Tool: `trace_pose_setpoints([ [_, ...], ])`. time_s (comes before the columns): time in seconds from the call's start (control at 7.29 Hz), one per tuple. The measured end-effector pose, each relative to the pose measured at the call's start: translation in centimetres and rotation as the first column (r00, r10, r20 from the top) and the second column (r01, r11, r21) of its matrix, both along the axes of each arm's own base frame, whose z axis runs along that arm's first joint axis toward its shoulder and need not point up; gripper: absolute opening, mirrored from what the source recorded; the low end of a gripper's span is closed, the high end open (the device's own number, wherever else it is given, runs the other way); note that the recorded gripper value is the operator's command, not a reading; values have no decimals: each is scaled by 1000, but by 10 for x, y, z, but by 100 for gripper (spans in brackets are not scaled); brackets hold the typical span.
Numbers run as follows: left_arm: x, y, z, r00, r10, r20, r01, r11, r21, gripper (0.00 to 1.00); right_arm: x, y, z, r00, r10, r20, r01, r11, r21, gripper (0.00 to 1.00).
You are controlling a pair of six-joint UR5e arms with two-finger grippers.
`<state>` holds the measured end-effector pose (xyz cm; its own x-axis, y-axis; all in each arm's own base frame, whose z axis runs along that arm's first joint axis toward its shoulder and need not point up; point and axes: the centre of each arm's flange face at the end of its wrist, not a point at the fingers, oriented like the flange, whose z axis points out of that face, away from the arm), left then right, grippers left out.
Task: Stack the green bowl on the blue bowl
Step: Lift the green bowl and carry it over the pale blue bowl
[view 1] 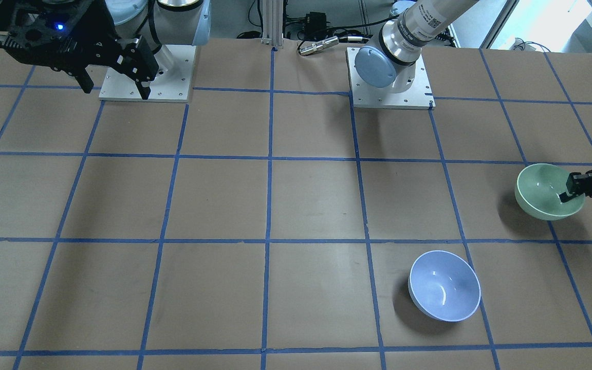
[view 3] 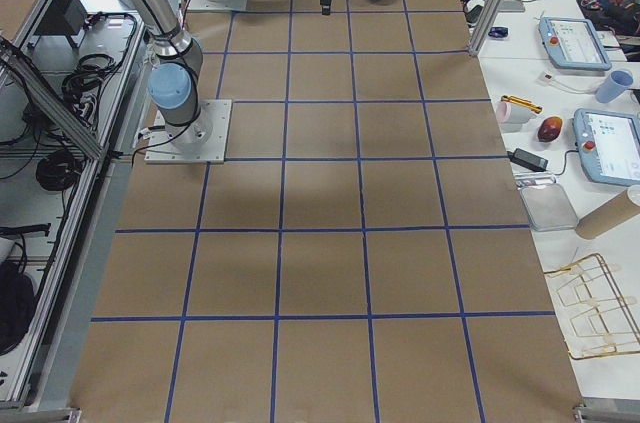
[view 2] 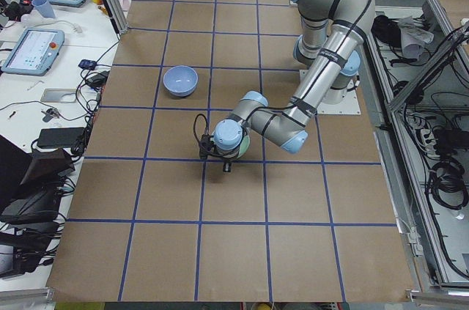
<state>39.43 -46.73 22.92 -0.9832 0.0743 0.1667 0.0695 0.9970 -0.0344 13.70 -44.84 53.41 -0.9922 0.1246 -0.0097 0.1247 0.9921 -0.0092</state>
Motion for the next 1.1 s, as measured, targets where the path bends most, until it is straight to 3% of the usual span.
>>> trace_pose_setpoints([
  [0.27, -10, -19, 29, 999, 37, -40, -39, 998, -57, 0, 0, 0, 0, 1000, 0, 0, 0, 1000, 0, 100],
  [0.69, -75, -63, 76, 995, 71, -69, -75, 996, -54, 0, 0, 0, 0, 1000, 0, -1, 0, 1000, 0, 100],
  [1.1, -163, -110, 93, 991, 116, -70, -118, 992, -31, 0, 0, 0, 0, 1000, 0, -1, 0, 1000, -1, 100],
])
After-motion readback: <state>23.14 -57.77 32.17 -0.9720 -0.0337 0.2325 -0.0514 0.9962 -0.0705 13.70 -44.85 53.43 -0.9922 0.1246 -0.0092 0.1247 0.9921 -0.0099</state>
